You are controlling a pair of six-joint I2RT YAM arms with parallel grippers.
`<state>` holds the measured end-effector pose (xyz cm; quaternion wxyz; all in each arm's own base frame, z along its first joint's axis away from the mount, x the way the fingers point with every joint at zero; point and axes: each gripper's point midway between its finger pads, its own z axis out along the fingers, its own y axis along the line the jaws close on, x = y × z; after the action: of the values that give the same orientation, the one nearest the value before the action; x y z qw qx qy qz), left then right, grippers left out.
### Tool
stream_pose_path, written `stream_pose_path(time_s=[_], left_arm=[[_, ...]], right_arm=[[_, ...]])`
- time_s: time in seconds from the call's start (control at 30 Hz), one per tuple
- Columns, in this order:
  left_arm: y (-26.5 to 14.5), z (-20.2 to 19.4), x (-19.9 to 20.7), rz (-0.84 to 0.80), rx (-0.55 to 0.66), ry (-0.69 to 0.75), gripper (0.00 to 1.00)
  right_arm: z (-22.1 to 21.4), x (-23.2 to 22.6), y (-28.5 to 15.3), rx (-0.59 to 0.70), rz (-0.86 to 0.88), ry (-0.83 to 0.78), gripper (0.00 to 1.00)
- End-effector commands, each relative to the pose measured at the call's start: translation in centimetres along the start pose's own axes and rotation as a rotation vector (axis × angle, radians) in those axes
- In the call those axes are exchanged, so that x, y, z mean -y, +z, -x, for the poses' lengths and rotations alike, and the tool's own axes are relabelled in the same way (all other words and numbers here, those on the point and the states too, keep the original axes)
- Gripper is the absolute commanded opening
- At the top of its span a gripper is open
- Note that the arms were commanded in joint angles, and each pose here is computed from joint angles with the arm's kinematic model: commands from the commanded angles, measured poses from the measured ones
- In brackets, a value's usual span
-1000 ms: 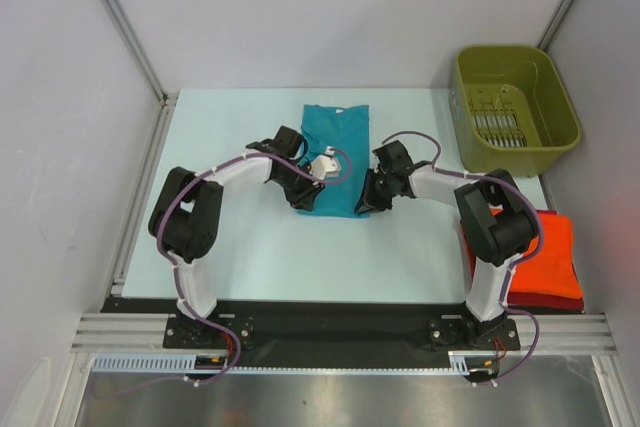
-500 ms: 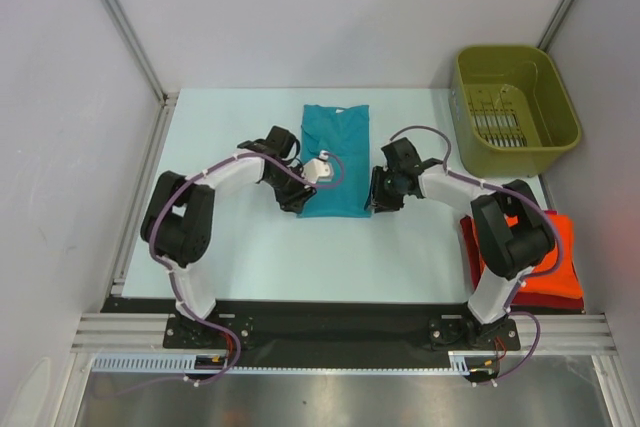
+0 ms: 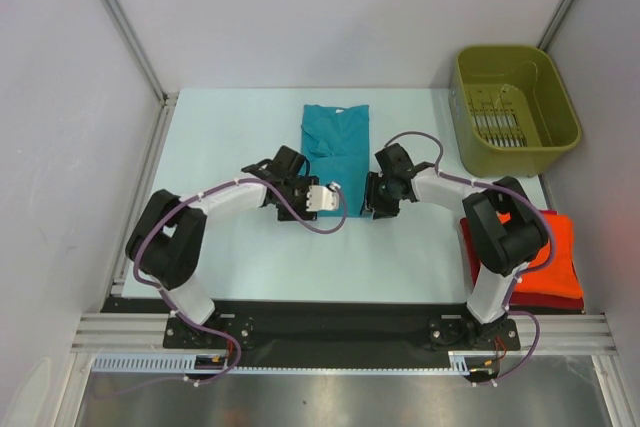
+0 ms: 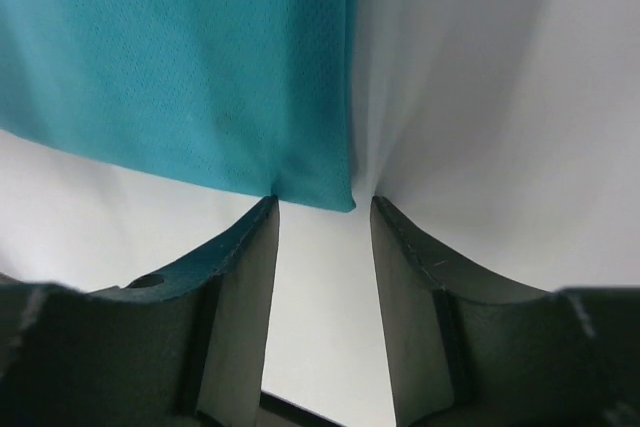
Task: Fold and stack the t-shirts
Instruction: Fold the tshirt
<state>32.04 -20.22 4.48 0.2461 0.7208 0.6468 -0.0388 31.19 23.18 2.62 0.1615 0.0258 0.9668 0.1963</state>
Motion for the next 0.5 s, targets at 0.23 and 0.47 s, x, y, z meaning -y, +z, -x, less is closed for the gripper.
stream_pose_path(time_s=[0.23, 0.47], left_arm=[[2.9, 0.2, 2.2, -0.027, 0.040, 0.050, 0.65], [3.7, 0.5, 0.8, 0.027, 0.044, 0.030, 0.28]], right_arm=[[0.0, 0.5, 1.5, 0.009, 0.005, 0.034, 0.32], [0.6, 0.5, 1.2, 0.022, 0.007, 0.034, 0.10]])
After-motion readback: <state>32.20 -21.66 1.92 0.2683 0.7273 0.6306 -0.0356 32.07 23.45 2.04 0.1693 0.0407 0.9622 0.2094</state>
